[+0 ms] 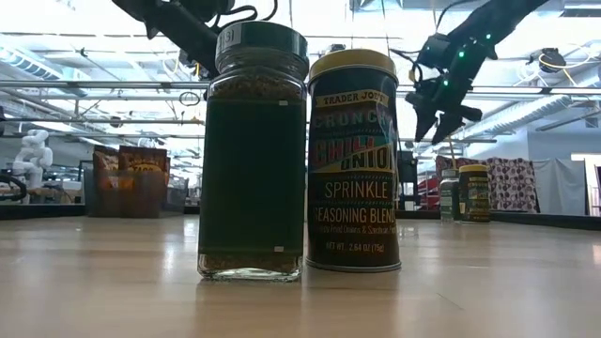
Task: Sort spices by type
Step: Put the top green seasoning bottle into the top white bin
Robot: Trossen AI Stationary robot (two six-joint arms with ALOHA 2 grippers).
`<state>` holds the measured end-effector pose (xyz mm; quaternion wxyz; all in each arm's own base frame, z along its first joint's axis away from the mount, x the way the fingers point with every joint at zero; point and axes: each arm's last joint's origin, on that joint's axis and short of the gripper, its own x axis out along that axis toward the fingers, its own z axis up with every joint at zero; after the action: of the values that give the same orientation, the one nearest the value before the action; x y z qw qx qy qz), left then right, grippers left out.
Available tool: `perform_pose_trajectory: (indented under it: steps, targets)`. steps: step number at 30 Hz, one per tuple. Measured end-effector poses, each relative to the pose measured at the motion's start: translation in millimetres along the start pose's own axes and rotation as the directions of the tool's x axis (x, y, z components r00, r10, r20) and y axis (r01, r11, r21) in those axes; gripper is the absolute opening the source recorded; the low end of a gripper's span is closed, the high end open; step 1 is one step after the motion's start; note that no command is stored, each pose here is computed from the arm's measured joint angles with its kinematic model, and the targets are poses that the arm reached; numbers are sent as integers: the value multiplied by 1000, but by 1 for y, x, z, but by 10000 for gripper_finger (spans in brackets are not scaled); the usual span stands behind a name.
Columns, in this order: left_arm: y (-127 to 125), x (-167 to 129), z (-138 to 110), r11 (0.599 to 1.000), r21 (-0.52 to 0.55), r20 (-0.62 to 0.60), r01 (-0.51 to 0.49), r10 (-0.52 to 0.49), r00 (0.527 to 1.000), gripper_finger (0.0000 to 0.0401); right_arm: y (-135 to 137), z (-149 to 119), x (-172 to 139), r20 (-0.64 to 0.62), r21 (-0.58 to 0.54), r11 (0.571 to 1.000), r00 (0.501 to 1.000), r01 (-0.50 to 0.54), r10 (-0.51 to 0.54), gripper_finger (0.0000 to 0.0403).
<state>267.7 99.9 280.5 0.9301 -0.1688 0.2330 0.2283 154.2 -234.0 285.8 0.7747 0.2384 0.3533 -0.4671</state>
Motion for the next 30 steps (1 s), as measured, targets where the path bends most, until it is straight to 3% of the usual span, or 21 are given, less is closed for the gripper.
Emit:
perform_pose_trajectory:
  steps: [13, 30]
  targets:
    - [2, 0, -1, 1000, -10, -14, -10, 9, 1000, 306, -14, -20, 51, -295, -13, 998, 954, 59, -60, 294]
    - [2, 0, -1, 1000, -10, -19, 4, -4, 1000, 306, -14, -29, 48, -381, 8, 996, 922, 85, -76, 288]
